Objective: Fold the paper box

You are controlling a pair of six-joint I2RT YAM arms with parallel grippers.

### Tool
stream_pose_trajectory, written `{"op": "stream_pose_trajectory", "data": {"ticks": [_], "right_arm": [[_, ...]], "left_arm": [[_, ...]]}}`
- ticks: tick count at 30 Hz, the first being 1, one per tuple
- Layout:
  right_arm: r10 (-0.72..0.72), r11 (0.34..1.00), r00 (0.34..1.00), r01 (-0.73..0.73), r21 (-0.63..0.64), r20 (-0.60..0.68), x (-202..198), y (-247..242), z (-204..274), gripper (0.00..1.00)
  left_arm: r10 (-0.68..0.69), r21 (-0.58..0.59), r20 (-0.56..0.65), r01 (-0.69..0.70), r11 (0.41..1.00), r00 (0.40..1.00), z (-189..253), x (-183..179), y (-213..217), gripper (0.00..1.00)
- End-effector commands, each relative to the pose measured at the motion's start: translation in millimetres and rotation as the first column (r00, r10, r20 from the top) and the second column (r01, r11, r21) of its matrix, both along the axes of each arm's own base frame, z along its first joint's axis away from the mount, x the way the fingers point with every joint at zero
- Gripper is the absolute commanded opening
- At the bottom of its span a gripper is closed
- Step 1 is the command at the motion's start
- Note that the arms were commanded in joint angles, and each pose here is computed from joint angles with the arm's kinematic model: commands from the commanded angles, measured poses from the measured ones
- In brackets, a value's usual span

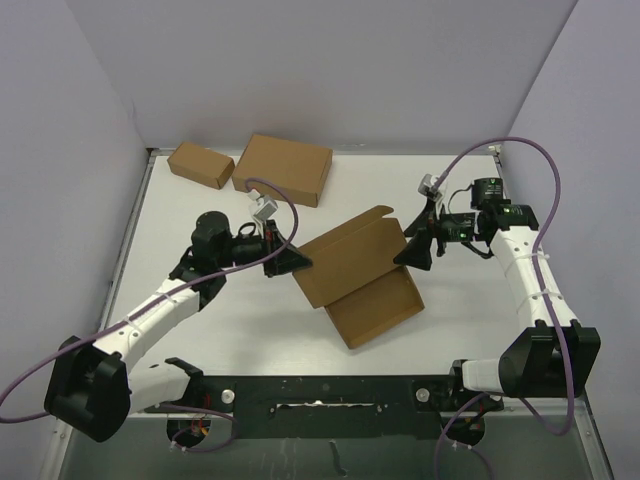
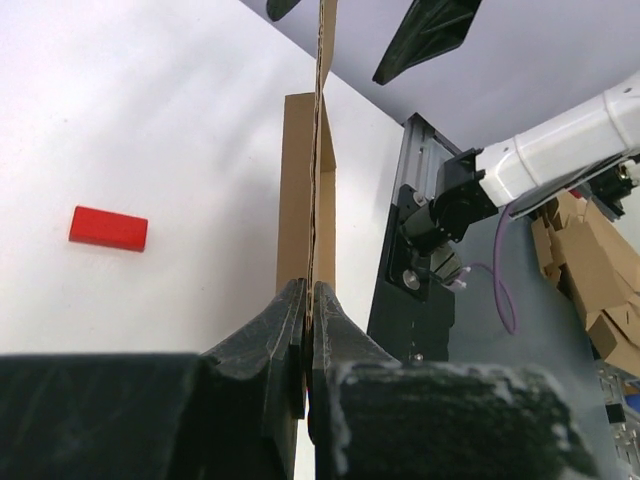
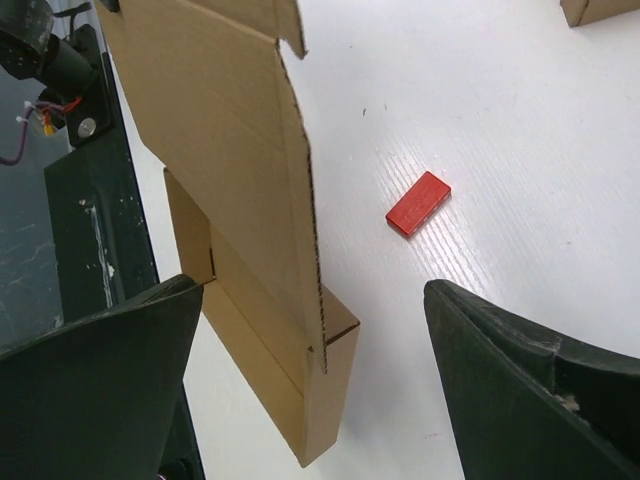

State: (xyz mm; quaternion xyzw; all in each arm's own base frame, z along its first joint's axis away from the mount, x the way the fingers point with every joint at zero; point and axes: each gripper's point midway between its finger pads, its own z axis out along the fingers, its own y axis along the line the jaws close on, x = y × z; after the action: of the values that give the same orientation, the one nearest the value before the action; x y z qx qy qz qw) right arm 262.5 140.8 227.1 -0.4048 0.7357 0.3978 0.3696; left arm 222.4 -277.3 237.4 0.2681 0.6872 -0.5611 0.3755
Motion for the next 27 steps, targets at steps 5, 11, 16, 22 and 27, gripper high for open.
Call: {"op": "stream_pose_trajectory", "data": {"ticks": [5, 11, 16, 22, 27], "right_arm": [[0.059, 0.987, 0.998, -0.061, 0.147, 0.019, -10.3, 13.0, 37.3, 0.90], [0.099, 0.974, 0.995, -0.104, 0.200, 0.032, -18.5, 17.9, 49.8, 0.69], [0.096, 0.974, 0.995, -0.100, 0.205, 0.031, -22.3, 16.8, 49.6, 0.55], [0.097, 0.967, 0.994, -0.104, 0.234, 0.042, -27.1, 15.8, 54.8, 0.32], [0.097, 0.963, 0.994, -0.105, 0.248, 0.044, -28.1, 14.7, 56.2, 0.09]], "left_arm": [[-0.126, -0.025, 0.132, 0.131, 0.991, 0.983, 29.7, -3.9, -17.3, 0.00], [-0.154, -0.013, 0.156, 0.158, 0.987, 0.976, 35.6, -2.0, -26.7, 0.00], [-0.157, -0.007, 0.164, 0.160, 0.987, 0.974, 36.6, 1.2, -28.4, 0.00], [-0.162, -0.001, 0.163, 0.164, 0.986, 0.973, 35.1, 2.0, -28.9, 0.00], [-0.152, 0.000, 0.165, 0.154, 0.988, 0.974, 35.8, 4.0, -28.8, 0.00]]}}
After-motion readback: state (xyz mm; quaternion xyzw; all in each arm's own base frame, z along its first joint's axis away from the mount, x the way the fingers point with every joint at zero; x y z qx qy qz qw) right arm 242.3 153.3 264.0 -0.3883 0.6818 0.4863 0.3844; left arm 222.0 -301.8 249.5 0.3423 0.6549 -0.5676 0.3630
